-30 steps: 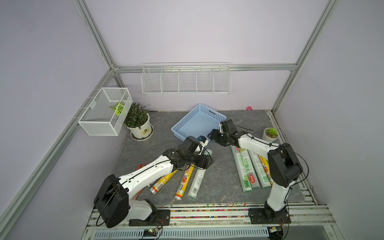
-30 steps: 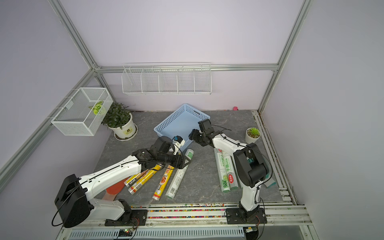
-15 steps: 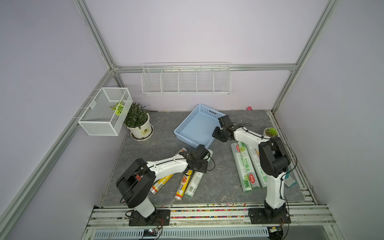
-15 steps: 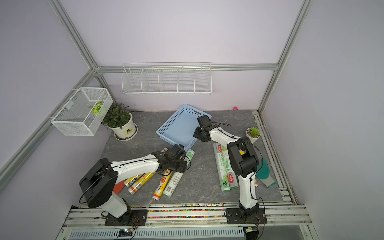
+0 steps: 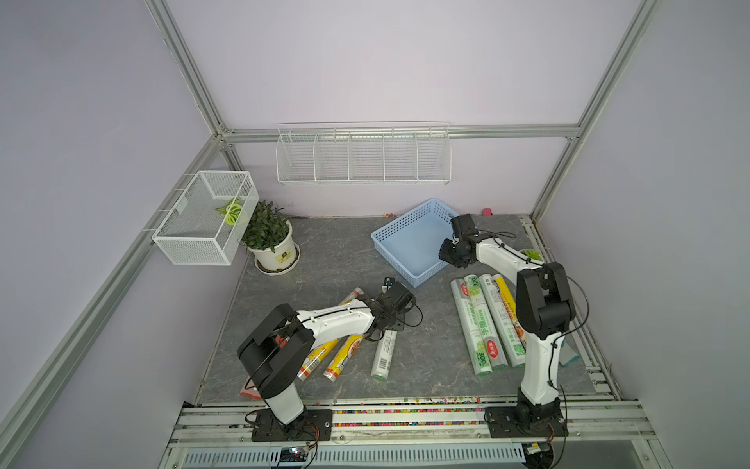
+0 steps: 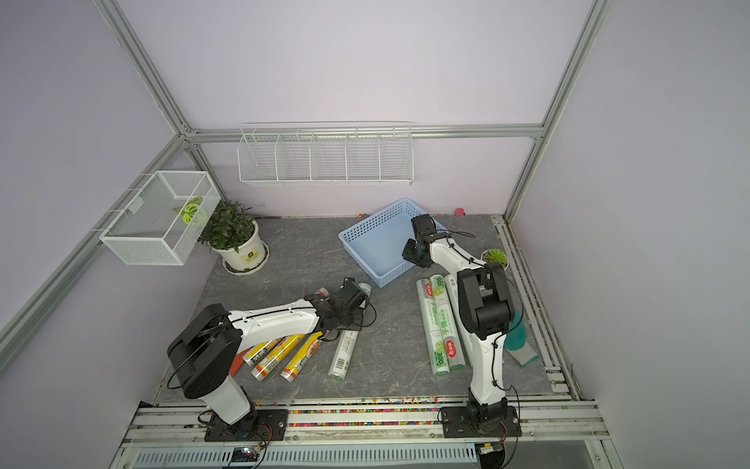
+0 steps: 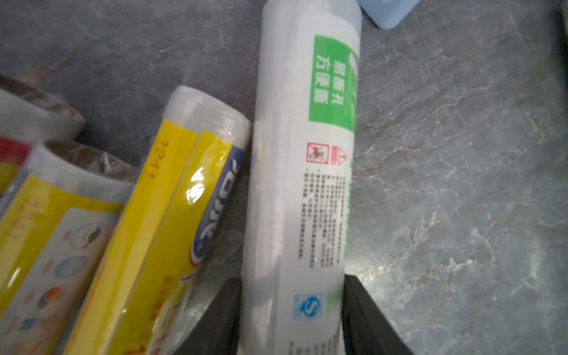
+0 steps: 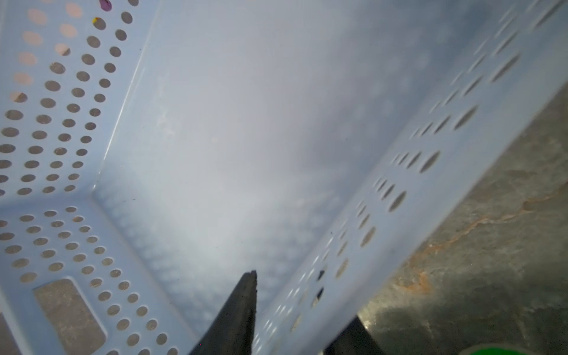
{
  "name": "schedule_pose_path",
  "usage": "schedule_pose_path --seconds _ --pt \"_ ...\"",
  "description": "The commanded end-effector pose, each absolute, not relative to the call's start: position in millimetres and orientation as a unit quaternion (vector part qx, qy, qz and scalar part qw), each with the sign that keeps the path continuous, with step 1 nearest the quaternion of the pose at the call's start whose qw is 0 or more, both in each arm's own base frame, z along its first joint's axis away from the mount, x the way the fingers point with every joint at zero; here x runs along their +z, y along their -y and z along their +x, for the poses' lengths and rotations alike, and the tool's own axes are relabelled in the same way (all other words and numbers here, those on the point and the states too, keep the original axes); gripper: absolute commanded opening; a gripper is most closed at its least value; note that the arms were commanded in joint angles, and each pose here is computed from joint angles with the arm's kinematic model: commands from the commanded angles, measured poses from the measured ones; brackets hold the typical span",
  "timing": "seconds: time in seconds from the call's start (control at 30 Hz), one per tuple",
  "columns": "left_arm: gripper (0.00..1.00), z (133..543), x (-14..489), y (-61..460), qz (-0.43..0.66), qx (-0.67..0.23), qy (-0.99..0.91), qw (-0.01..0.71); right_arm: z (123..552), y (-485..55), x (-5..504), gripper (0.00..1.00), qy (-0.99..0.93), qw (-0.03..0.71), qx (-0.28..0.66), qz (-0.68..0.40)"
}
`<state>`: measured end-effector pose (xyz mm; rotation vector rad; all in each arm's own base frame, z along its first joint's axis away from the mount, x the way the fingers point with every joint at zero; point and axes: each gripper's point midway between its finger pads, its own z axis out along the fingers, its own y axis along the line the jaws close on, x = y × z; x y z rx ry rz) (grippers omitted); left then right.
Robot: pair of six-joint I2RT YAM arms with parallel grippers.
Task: Put the plastic wrap into the basket
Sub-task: Adjust the plastic wrap at the center of the board.
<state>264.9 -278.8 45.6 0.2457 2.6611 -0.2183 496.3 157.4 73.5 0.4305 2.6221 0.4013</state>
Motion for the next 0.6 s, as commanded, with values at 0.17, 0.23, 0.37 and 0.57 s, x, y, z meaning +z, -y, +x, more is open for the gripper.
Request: schedule_pose_path --seconds 0.17,0.23,0.37,0.57 --pt "0.34 263 19 206 0.024 0.04 -0.979 0.199 484 -150 55 0.36 -0.979 0.178 0.082 0.065" --pt "0.36 269 23 206 0.026 0.036 -0.978 0.205 479 -151 58 0.35 -0.98 0.175 0.083 0.043" --pt "0.37 276 27 204 0.032 0.046 -0.975 0.213 467 -146 62 0.31 -0.984 0.166 0.069 0.012" --pt "0.4 280 35 201 0.032 0.056 -0.973 0.221 441 -135 68 0.27 -0.988 0.14 0.043 -0.048"
